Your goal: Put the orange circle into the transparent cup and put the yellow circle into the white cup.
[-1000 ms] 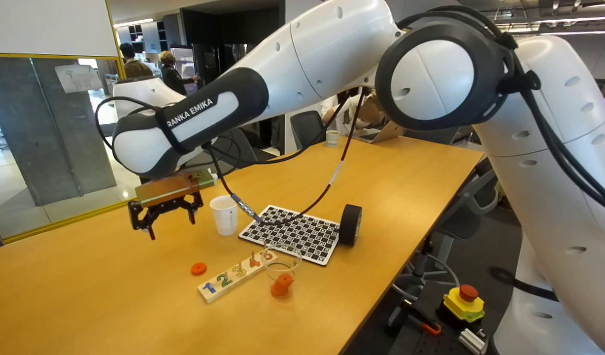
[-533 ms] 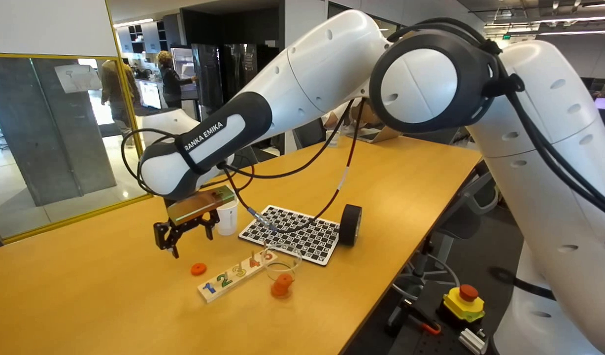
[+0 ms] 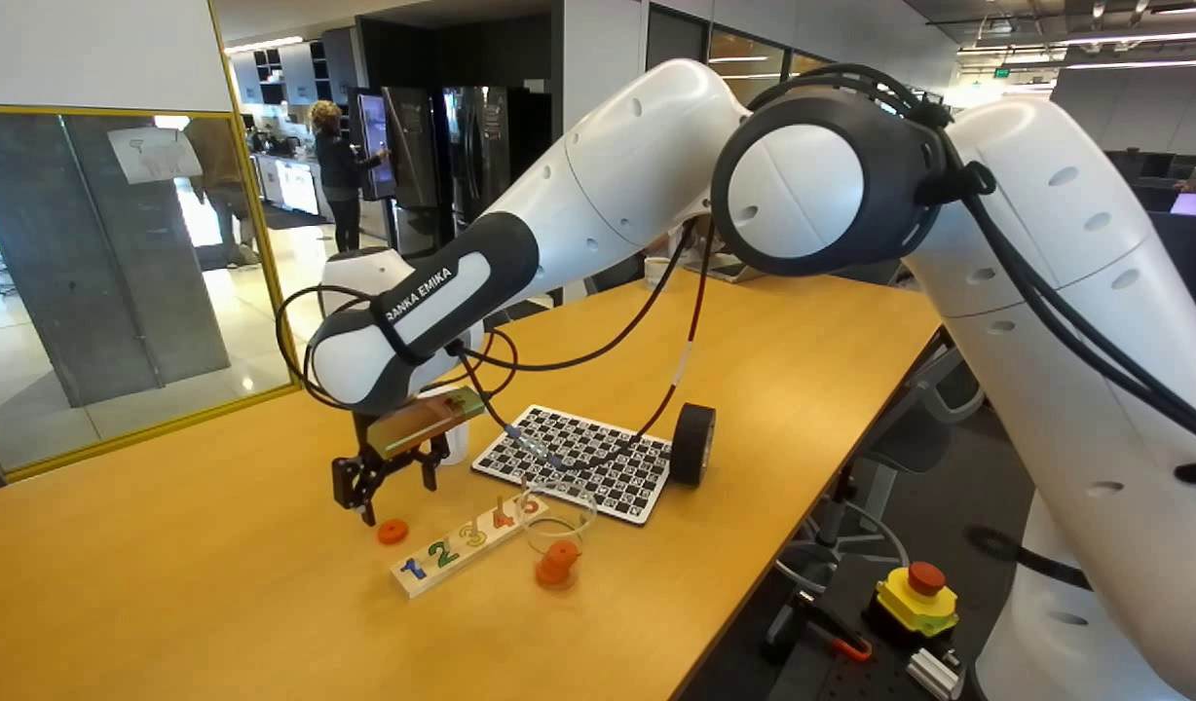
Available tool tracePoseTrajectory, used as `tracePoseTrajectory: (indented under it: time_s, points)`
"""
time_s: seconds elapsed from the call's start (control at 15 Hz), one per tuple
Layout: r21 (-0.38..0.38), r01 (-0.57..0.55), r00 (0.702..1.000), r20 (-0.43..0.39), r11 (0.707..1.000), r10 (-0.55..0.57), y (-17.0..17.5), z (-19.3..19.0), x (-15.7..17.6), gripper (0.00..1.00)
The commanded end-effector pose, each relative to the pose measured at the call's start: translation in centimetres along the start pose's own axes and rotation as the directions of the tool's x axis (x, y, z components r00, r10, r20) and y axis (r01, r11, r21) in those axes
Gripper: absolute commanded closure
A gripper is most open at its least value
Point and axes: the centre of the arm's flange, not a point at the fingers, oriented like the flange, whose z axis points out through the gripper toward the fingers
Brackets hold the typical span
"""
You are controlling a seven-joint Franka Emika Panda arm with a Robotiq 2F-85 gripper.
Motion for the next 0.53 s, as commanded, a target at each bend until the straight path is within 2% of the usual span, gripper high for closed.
tracePoseTrajectory:
  time_s: [0.0, 0.47]
  points:
    - [0.046, 0.035, 0.999, -0.011, 0.998, -0.034, -0.4, 0.4, 0.0, 0.0]
    - [0.054, 0.057, 0.998, 0.0, 0.997, -0.057, -1.0, 1.9, 0.1, 0.0]
